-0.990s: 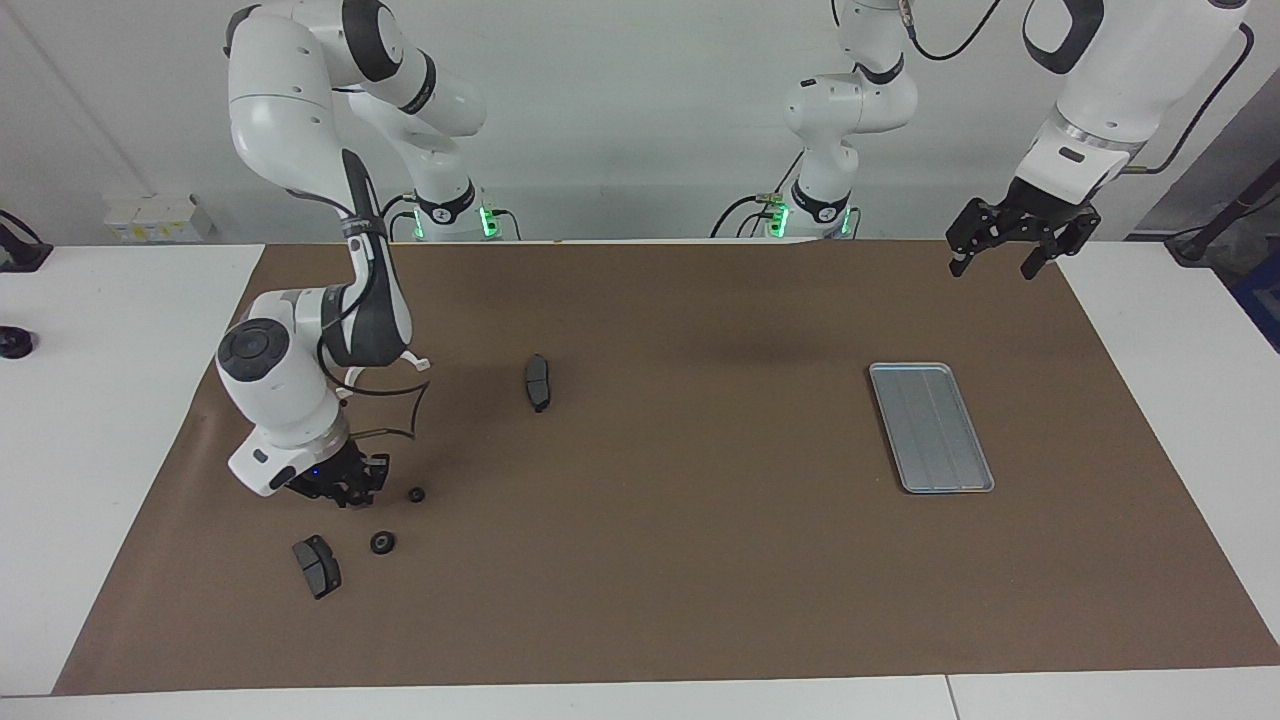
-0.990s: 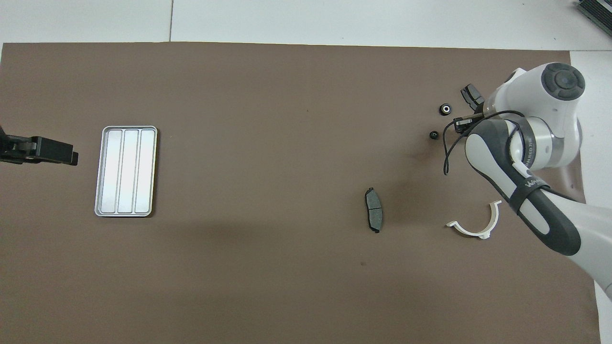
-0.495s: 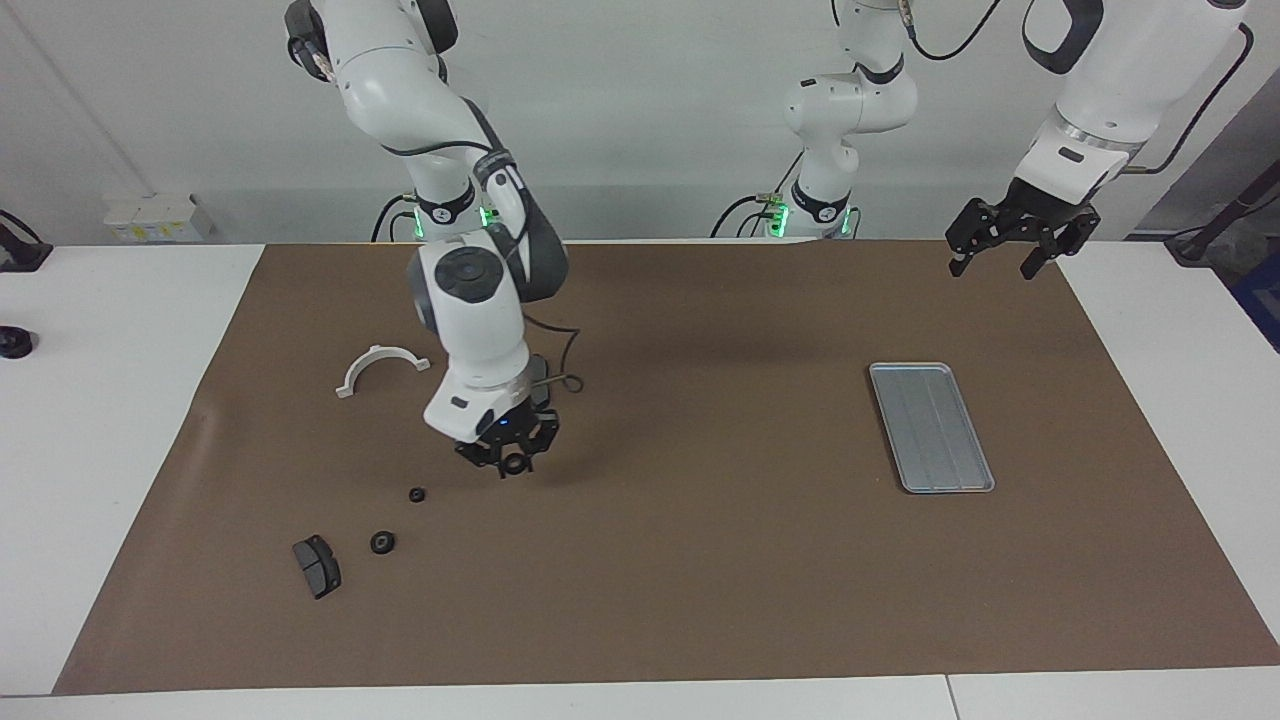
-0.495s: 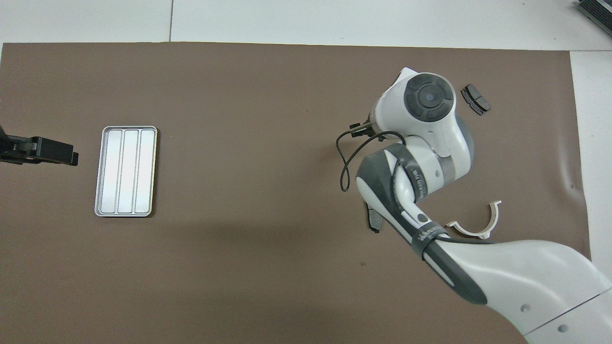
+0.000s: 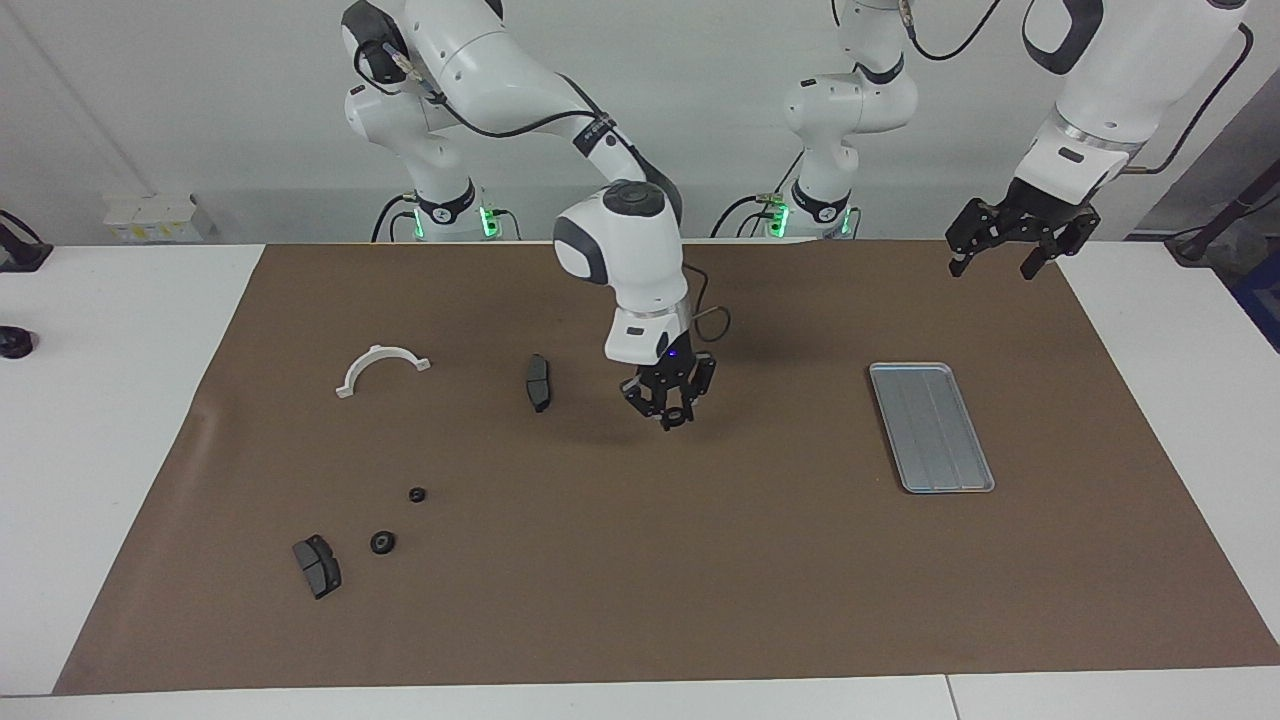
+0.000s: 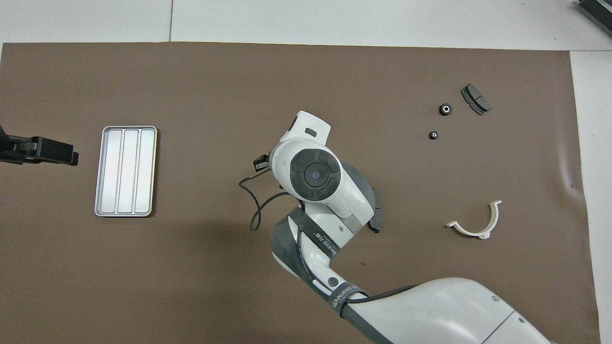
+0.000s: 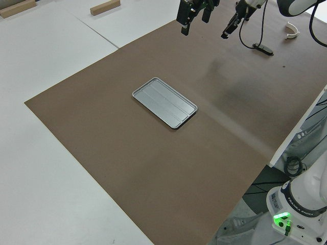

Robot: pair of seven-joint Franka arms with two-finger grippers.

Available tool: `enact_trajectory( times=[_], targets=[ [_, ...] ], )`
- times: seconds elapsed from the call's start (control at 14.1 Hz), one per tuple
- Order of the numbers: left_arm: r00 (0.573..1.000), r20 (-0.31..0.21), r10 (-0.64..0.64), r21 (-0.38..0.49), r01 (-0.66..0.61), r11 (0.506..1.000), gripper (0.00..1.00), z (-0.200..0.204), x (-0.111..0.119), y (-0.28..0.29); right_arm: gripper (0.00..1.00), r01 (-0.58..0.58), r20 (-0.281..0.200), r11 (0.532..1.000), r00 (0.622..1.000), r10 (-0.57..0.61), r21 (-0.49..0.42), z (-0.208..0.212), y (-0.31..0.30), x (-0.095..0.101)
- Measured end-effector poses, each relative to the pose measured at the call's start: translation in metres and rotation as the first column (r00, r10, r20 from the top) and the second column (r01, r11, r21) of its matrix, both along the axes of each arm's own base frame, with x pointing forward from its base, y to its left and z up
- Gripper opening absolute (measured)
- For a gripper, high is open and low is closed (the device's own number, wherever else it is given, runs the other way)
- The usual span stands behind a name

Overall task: Pick bearing gear from pile to tray
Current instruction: 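Carry the gear toward the table center with the right gripper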

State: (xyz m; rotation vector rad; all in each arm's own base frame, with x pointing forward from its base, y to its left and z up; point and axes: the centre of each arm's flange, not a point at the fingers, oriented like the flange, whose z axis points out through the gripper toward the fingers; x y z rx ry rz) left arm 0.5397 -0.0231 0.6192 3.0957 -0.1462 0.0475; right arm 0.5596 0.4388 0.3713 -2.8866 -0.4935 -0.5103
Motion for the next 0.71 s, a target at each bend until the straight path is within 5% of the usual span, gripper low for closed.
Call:
enact_trajectory(
  times=[0.49, 0.71],
  targets=[
    [1.000, 0.012, 0.001, 0.000, -0.001, 1.000, 1.00, -0.004, 0.001, 0.000, 0.35, -0.029, -0.007, 0.994, 1.000, 0.030, 0.106, -0.070, 0.068, -0.044],
    [0.999, 0.033, 0.003, 0.000, -0.003, 1.000, 1.00, -0.014, 0.002, -0.002, 0.64, -0.003, -0.007, 0.993, 1.000, 0.004, 0.116, -0.068, 0.066, -0.039]
  ],
)
